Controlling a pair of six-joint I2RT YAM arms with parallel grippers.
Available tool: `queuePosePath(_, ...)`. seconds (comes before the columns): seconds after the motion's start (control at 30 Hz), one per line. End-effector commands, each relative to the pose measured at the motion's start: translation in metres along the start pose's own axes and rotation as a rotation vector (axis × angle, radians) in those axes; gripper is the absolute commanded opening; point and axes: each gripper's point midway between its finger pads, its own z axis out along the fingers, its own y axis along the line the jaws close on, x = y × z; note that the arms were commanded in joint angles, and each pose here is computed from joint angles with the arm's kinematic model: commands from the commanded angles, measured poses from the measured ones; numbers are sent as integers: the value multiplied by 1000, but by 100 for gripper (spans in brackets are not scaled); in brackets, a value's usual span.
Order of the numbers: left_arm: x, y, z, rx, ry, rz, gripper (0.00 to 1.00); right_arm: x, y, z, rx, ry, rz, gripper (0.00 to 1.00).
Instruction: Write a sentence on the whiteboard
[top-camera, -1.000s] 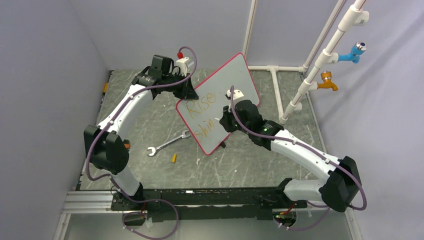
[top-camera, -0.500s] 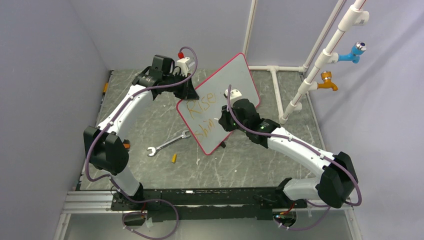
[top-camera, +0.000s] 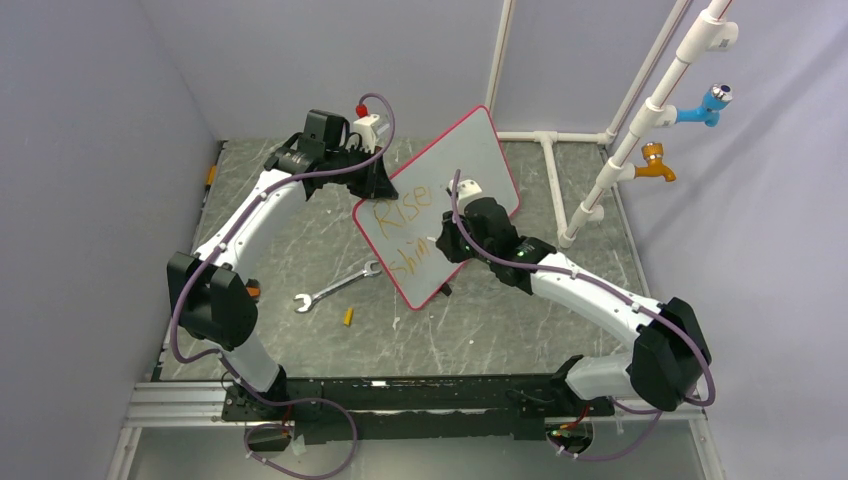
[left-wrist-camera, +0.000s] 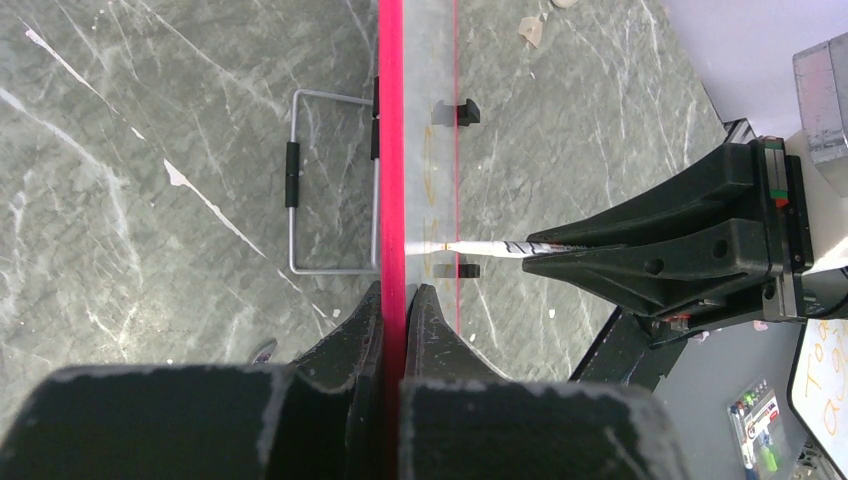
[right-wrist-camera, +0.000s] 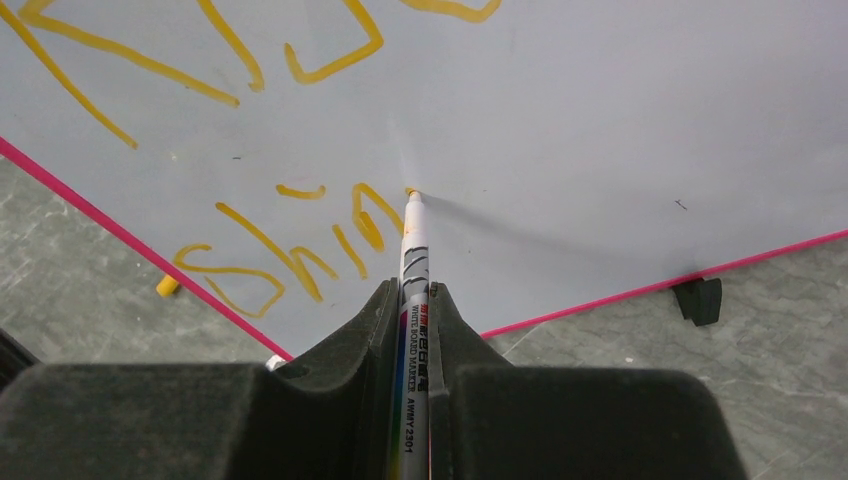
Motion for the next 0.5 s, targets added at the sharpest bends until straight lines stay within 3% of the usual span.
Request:
queuePosePath(0.0,13,37,5,-164,42,153,0,-4,-6,4,5,-29,14,0)
queuePosePath(0.47,14,35,7,-150,45,150,0,-26,-14,7,13,-61,22,0)
